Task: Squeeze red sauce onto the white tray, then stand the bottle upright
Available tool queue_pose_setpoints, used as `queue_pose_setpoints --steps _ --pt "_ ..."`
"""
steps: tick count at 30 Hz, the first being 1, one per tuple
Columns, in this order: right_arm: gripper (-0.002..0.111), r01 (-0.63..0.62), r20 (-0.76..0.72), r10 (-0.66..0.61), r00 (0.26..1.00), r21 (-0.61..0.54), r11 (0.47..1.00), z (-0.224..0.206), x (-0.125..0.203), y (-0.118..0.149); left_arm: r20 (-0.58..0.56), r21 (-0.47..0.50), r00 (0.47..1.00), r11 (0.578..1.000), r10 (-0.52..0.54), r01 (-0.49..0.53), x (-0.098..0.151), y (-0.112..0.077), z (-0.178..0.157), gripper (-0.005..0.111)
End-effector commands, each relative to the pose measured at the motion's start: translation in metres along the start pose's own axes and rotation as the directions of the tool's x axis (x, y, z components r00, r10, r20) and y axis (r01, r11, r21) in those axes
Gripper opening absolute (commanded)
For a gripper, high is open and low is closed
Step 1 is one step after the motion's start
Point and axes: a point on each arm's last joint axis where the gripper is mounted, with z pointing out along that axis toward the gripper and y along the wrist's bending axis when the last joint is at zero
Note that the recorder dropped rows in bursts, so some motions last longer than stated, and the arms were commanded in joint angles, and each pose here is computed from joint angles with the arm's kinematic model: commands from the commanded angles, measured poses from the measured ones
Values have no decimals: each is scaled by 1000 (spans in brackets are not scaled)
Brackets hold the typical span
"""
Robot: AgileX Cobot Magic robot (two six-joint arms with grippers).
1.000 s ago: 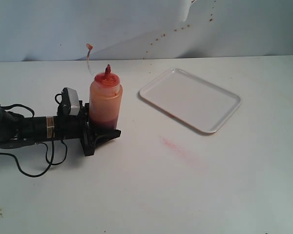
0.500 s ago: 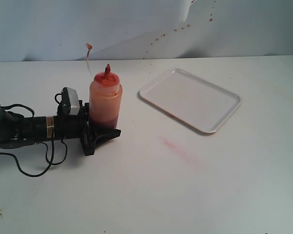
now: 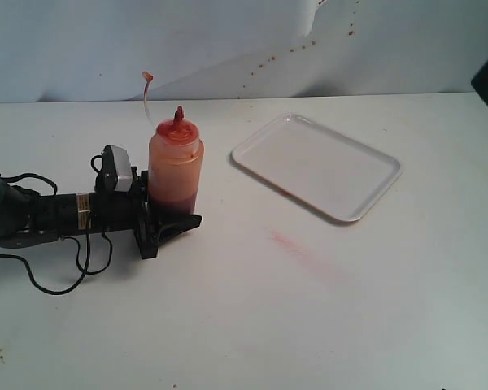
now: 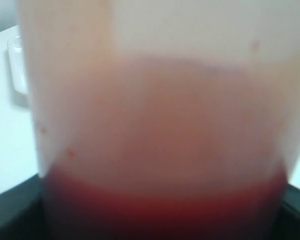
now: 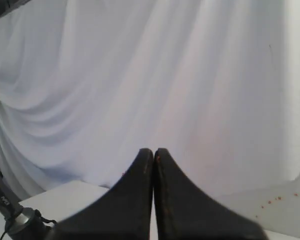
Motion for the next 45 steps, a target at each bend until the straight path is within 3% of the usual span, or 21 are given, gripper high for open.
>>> queue_pose_setpoints --steps 1,8,12,16,20,23,25,27,30,34,40,45 --pt "0 -8 -113 17 993 80 997 31 3 -26 63 -15 997 999 53 -52 -14 3 -2 0" --pt "0 40 -228 4 974 191 981 81 5 -68 76 -51 996 998 39 -35 -15 7 -2 0" --pt "0 100 -265 -47 963 191 976 112 8 -91 78 -55 996 998 38 -33 -15 7 -2 0" --pt "0 74 -283 -19 959 183 980 132 23 -107 92 -69 994 996 62 -56 -28 10 -5 0" --pt "0 3 -276 34 960 132 991 144 52 -116 164 -194 985 981 53 -21 -50 20 -6 0" --pt "0 -40 -212 69 975 139 990 148 64 -123 198 -325 980 945 34 33 -68 29 -2 0" --pt "0 -97 -147 126 981 190 977 150 67 -130 166 -418 986 907 32 41 -77 32 4 0" --pt "0 -107 -145 142 979 223 969 150 74 -135 91 -483 993 875 81 -27 -88 32 11 0" --pt "0 20 -159 20 987 245 969 150 81 -142 -45 -542 984 823 172 -168 -106 28 22 0" --pt "0 115 -170 -72 983 257 960 155 75 -146 -180 -632 974 743 137 -221 -142 38 33 0" --pt "0 207 -382 -80 921 306 929 165 73 -161 -440 -563 876 700 196 -439 -196 58 47 0" --pt "0 215 -435 -50 899 339 916 166 73 -166 -519 -524 823 675 232 -520 -224 70 58 0"
